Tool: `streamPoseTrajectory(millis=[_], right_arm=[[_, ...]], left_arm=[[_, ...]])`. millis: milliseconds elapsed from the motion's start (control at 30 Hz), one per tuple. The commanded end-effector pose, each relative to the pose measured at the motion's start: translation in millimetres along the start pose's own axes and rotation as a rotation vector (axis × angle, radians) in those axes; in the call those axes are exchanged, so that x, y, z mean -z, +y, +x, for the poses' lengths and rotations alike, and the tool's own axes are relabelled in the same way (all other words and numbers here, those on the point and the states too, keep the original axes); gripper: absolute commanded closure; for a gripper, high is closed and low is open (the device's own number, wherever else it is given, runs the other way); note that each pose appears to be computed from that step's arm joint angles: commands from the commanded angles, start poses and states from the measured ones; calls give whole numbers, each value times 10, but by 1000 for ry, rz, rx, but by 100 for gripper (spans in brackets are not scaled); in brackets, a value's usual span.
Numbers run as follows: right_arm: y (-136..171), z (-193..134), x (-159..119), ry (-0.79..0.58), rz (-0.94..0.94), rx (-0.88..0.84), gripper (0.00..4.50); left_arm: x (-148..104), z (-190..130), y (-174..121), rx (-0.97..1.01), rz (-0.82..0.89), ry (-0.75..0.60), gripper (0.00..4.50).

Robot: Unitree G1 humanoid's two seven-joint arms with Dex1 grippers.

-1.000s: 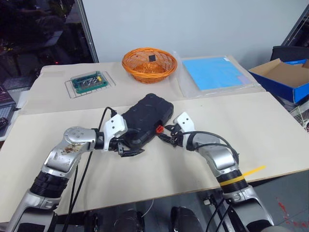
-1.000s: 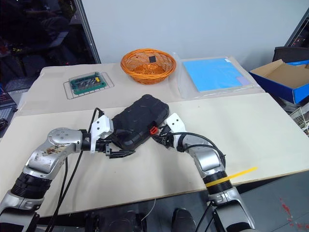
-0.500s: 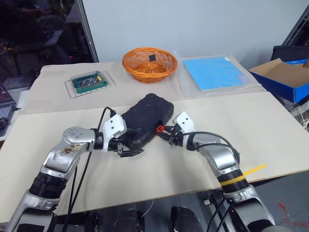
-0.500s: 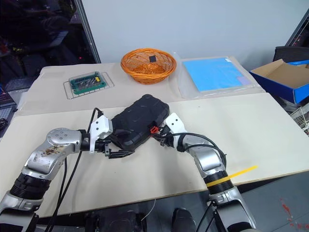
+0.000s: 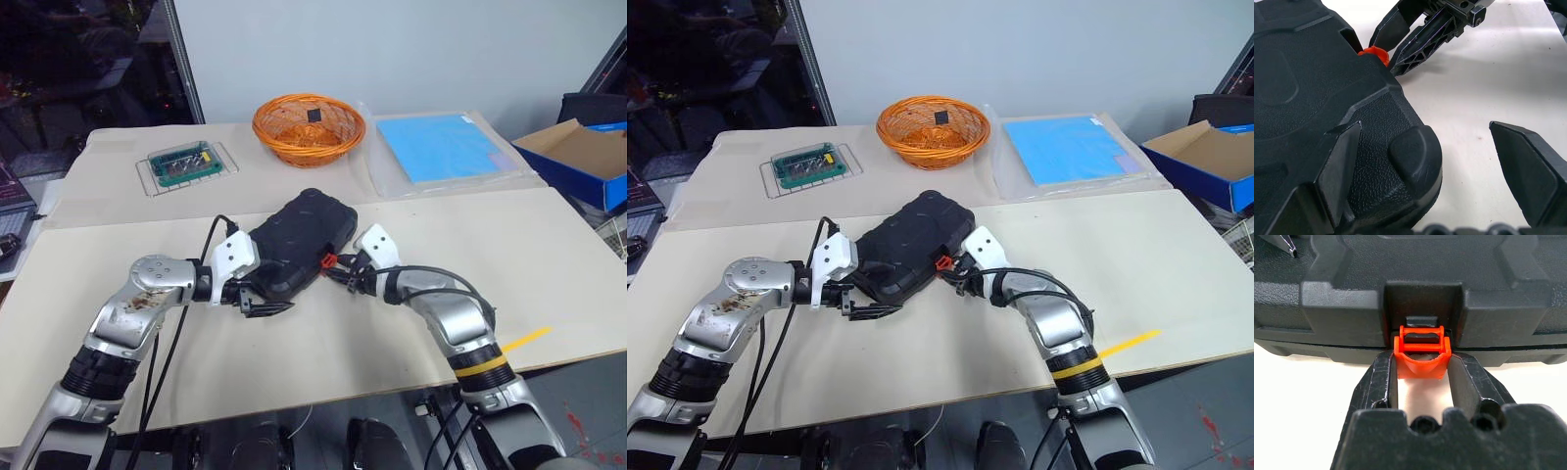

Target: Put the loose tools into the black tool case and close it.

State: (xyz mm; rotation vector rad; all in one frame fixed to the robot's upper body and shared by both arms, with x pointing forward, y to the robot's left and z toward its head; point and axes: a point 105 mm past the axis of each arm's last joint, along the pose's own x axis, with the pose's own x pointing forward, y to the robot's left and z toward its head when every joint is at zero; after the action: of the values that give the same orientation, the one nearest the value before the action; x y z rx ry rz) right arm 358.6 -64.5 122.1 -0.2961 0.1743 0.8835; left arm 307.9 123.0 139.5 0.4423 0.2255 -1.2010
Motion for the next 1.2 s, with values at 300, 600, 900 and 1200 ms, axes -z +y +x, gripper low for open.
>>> streamPoseTrajectory(millis=[300,600,900,1200], right_arm=[[2,-181,-514,-129,-109,-7,328],[12,-209,-619,-151,-106,2,328],[33,-178,-753,-199,-66,-20,328],[32,-159,-779,-201,-62,-30,328]], left_arm=[[383,92,-66,11,-118,124,0],[388,115,-53,13,-117,131,0],[393,127,-81,17,-118,130,0],[412,133,-113,15,-127,129,0]])
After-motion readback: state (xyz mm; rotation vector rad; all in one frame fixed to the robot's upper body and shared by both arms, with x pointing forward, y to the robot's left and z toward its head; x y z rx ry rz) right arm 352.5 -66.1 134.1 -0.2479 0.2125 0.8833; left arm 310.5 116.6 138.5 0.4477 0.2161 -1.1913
